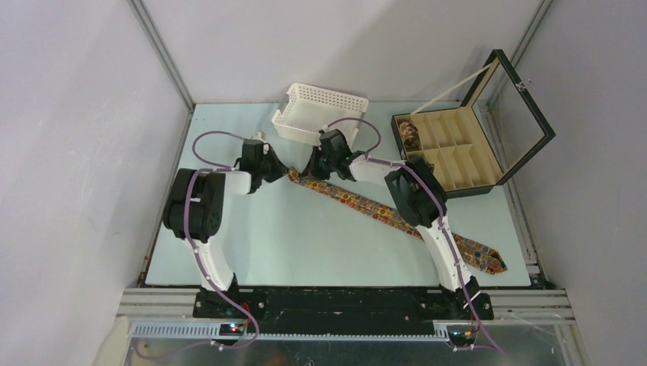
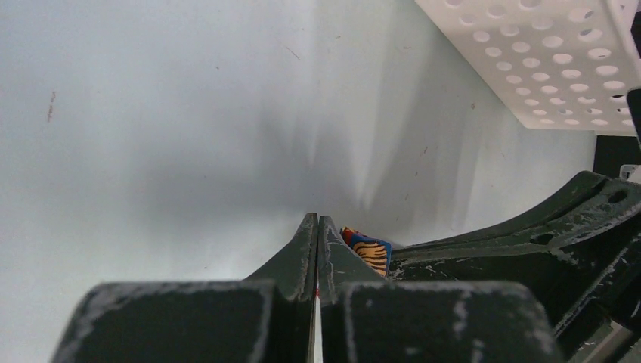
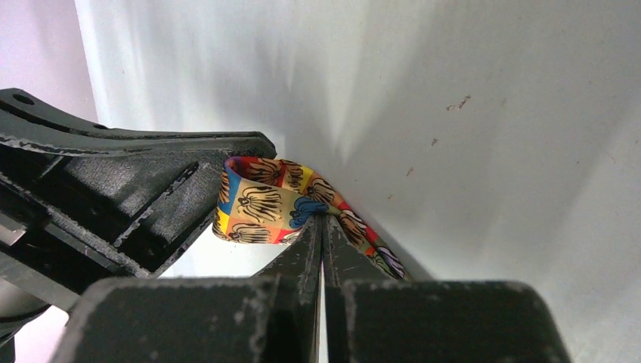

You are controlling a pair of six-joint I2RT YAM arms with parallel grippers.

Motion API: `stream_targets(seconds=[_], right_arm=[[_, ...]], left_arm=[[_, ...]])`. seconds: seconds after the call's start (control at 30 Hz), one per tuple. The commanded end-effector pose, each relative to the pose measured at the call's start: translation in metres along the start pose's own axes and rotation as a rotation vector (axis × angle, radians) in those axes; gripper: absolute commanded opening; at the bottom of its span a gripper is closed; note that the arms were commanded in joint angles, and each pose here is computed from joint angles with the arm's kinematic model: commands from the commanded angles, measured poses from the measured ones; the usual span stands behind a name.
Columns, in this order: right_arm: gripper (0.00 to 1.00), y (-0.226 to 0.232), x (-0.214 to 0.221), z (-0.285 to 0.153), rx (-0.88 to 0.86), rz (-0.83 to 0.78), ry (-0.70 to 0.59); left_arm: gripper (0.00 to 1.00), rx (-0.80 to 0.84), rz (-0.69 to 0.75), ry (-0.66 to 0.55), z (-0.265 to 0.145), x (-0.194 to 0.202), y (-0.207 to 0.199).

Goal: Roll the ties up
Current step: Roll the tie at the center of the board.

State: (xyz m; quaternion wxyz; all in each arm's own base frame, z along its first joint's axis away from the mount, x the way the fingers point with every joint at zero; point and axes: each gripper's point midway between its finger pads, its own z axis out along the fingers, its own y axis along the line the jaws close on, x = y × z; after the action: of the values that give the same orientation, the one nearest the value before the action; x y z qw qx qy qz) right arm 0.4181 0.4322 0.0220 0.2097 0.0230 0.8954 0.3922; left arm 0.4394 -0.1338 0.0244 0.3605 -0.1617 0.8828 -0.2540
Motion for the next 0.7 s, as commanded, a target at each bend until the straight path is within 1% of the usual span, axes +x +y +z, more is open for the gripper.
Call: stream_targets(seconds=[0.0, 0.23, 0.67], right_arm=[[0.00, 0.015, -0.014, 0.002, -0.027, -0.010, -0.031], [0.00, 0.020, -0.011, 0.005, -0.043, -0.007, -0.021], [0.00, 0.025, -0.010, 0.011, -0.059, -0.009, -0.014]], left_arm=[[0.00, 0.059, 0.046, -0.073, -0.014, -0.024, -0.023], [0.00, 0.041, 0.049, -0.089, -0.019, -0.030, -0.024], [0.00, 0.053, 0.058, -0.072, -0.018, -0.025, -0.029]])
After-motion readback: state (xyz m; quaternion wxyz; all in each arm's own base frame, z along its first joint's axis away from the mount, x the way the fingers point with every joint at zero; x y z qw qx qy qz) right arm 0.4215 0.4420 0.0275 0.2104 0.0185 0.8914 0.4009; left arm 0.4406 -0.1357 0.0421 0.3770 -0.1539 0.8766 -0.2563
